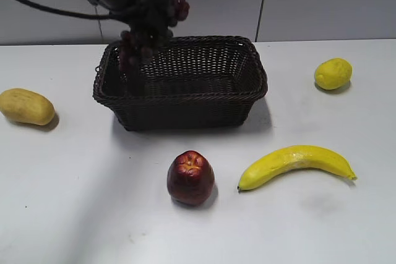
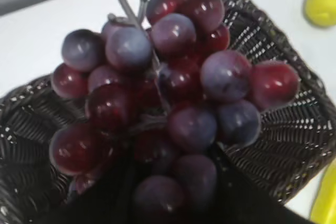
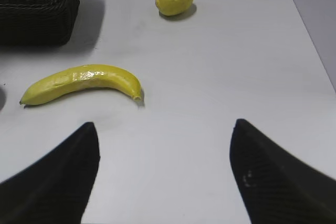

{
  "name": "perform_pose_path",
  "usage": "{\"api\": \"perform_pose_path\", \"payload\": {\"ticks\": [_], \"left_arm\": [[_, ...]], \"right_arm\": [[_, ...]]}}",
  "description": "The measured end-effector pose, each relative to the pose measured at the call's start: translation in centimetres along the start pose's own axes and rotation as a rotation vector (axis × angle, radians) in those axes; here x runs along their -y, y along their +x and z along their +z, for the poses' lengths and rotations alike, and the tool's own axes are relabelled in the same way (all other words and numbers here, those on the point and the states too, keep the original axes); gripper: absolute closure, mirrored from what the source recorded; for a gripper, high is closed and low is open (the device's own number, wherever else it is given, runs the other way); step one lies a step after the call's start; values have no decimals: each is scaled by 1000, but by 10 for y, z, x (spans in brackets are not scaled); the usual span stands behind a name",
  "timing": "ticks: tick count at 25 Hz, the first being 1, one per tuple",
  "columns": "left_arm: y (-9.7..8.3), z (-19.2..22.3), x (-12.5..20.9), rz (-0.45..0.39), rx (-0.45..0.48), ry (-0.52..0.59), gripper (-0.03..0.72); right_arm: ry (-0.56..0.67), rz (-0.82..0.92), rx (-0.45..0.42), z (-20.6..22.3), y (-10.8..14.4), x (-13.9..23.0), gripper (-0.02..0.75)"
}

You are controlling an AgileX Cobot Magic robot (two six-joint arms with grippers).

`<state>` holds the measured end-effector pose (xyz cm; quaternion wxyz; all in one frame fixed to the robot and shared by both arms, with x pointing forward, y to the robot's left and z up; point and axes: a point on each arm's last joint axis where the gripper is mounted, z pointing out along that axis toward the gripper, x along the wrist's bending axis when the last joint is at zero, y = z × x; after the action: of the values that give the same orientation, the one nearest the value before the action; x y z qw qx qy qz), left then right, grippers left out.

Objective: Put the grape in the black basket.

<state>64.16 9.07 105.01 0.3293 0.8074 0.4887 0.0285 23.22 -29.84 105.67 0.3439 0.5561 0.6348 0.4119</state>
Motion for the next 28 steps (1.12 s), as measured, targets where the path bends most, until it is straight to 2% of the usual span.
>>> {"api": "perform_pose_path", "payload": {"ticks": [4, 7, 9, 11, 12, 13, 18, 23, 28], "left_arm": [[13, 37, 14, -20, -6, 100, 446], [18, 52, 21, -27, -11, 134, 441], [19, 54, 22, -29, -10, 141, 347], [18, 53, 21, -32, -5, 137, 169], [17, 52, 20, -34, -2, 136, 106], [17, 50, 20, -35, 2, 139, 81], [7, 23, 14, -10, 11, 131, 63], [-2, -38, 6, 57, -32, 89, 64], [10, -109, 9, 27, -93, 85, 67]], "right_arm": [[0, 0, 0, 0, 0, 0, 148], [0, 0, 0, 0, 0, 0, 148], [0, 0, 0, 0, 0, 0, 148], [1, 0, 0, 0, 0, 0, 148], [1, 0, 0, 0, 0, 0, 148], [1, 0, 0, 0, 0, 0, 148], [1, 0, 0, 0, 0, 0, 148], [1, 0, 0, 0, 0, 0, 148], [1, 0, 0, 0, 0, 0, 148]]}}
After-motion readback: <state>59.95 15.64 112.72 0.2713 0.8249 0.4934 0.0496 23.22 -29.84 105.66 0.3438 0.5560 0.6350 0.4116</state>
